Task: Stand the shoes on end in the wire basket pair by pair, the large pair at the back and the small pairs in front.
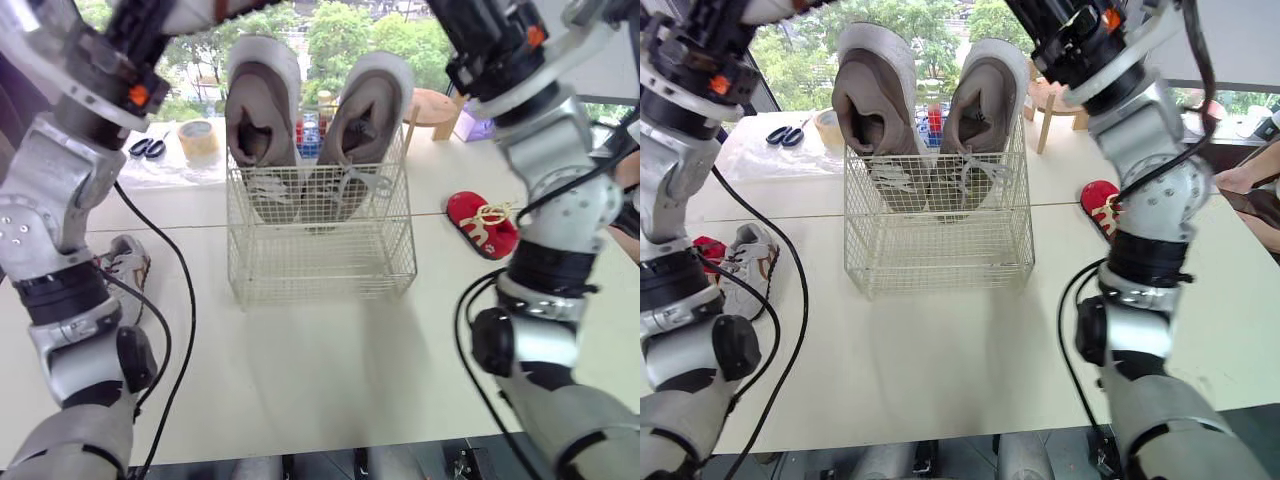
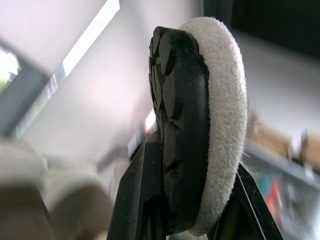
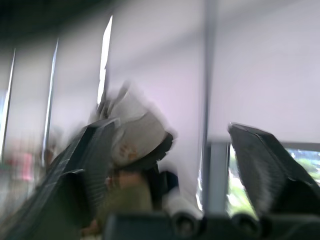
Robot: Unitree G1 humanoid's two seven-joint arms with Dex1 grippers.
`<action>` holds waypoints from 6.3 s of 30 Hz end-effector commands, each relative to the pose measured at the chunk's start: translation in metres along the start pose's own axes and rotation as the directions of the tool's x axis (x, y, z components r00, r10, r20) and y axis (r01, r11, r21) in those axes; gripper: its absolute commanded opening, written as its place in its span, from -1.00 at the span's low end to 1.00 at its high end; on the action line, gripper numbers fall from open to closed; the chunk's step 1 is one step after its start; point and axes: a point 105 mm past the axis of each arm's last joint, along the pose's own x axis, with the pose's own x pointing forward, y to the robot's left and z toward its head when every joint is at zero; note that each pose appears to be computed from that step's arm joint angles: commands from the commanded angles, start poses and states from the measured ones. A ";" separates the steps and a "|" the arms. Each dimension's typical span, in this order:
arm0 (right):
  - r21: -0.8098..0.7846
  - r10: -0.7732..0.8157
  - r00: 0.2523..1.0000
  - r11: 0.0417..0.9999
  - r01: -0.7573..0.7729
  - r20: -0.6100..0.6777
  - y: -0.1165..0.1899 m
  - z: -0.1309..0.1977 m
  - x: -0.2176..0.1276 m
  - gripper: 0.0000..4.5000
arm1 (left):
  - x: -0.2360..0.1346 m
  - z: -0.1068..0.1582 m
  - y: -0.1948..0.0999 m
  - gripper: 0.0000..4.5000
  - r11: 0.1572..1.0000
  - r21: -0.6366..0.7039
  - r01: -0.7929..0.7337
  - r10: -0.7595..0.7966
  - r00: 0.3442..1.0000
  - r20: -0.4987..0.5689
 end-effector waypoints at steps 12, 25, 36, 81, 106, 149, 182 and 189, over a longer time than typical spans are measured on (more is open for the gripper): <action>0.341 -0.025 0.997 0.940 0.000 0.069 0.036 -0.044 0.033 0.99 | 0.009 -0.019 -0.002 -0.87 0.998 -0.012 0.054 -0.054 0.998 0.023; 0.332 -0.019 0.997 0.943 -0.005 0.069 0.043 -0.051 0.040 0.89 | 0.001 -0.060 0.014 -0.87 0.999 0.042 -0.015 0.020 0.991 -0.129; 0.346 0.001 0.997 0.938 -0.026 0.072 0.045 -0.045 0.039 -0.43 | -0.008 -0.064 0.011 -0.03 0.995 0.099 -0.027 0.043 0.986 -0.164; -0.218 0.126 0.527 0.812 -0.542 -0.841 -0.016 -0.008 -0.068 0.99 | -0.176 -0.084 0.008 1.00 0.764 0.553 -0.331 0.635 0.538 -0.555; 0.201 0.373 0.285 0.849 -0.489 -0.883 0.077 -0.076 -0.123 0.99 | -0.227 0.047 0.131 1.00 0.086 0.950 -0.299 0.962 -0.223 -0.157; 0.069 0.261 0.416 0.903 -0.423 -0.871 0.057 -0.087 -0.118 1.00 | -0.210 0.046 0.196 -0.96 0.222 0.975 -0.031 0.950 -0.220 -0.223; -0.054 0.092 0.478 0.957 -0.284 -0.874 0.007 -0.048 -0.112 1.00 | -0.004 -0.050 -0.013 -0.96 0.176 0.980 0.091 0.379 0.913 -0.153; -0.080 0.055 0.484 0.964 -0.253 -0.874 0.012 -0.046 -0.117 1.00 | -0.003 -0.063 0.000 -0.96 0.043 0.988 0.152 0.367 0.917 -0.157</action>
